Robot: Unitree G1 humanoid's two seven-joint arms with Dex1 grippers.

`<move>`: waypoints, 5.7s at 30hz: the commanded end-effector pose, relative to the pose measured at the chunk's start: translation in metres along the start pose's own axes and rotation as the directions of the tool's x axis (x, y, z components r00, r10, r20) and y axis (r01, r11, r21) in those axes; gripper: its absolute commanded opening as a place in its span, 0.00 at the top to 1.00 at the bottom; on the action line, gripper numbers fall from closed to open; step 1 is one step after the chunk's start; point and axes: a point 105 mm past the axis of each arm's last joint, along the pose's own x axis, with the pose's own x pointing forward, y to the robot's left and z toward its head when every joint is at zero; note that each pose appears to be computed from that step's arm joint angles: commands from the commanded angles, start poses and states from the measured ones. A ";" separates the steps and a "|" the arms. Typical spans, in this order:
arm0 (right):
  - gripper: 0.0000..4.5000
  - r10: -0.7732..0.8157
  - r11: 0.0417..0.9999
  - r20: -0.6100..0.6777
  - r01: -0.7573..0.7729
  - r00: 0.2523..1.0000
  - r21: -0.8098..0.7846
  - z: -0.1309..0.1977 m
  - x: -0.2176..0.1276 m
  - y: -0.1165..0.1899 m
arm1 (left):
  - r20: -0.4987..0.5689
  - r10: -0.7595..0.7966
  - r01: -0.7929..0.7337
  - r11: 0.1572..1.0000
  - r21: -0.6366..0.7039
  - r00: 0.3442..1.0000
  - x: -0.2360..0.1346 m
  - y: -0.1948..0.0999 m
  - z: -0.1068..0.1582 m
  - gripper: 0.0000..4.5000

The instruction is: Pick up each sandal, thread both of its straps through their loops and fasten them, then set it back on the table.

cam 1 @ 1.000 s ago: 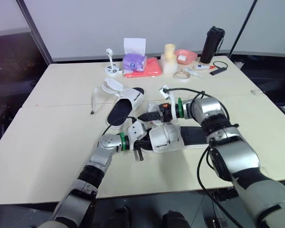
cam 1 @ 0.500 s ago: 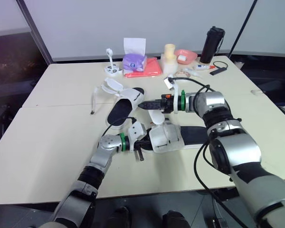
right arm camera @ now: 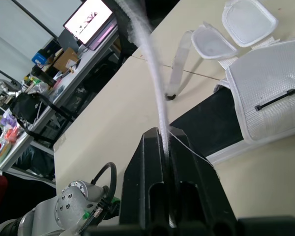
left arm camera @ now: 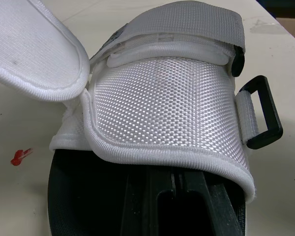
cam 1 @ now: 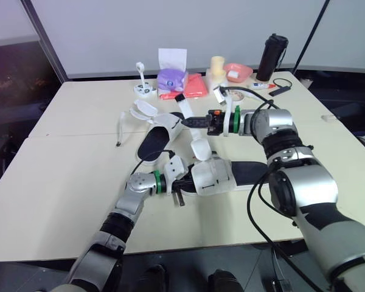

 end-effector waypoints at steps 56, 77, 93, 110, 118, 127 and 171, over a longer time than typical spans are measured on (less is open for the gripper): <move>0.27 -0.215 0.931 -0.323 0.093 0.922 -0.354 -0.153 -0.113 0.070 | -0.023 -0.018 0.016 0.997 -0.075 1.000 0.004 0.000 -0.005 1.00; 0.27 -0.224 0.974 -0.214 0.214 0.951 -0.070 -0.158 -0.093 0.048 | -0.019 -0.028 0.027 0.997 -0.068 0.999 0.007 -0.003 -0.005 1.00; 0.99 -0.138 0.990 -0.161 0.133 0.977 -0.043 -0.132 -0.088 0.059 | -0.021 -0.018 0.016 0.997 -0.074 1.000 0.006 -0.004 -0.007 1.00; 0.99 -0.022 0.996 -0.031 0.024 0.999 0.085 -0.062 -0.061 0.046 | -0.025 -0.007 0.006 0.998 -0.064 1.000 0.003 -0.006 -0.009 1.00; 0.99 0.001 0.993 -0.076 0.008 0.997 0.118 -0.081 -0.057 0.039 | -0.028 -0.001 -0.001 0.998 -0.065 1.000 0.002 -0.007 -0.010 1.00; 0.99 -0.013 0.994 -0.095 0.024 0.995 0.111 -0.089 -0.056 0.027 | -0.026 -0.006 0.005 0.998 -0.063 1.000 0.003 -0.008 -0.009 1.00; 0.99 0.015 0.992 -0.109 -0.001 0.994 0.128 -0.098 -0.053 0.022 | -0.023 0.010 -0.012 0.997 -0.070 1.000 0.002 -0.007 -0.010 1.00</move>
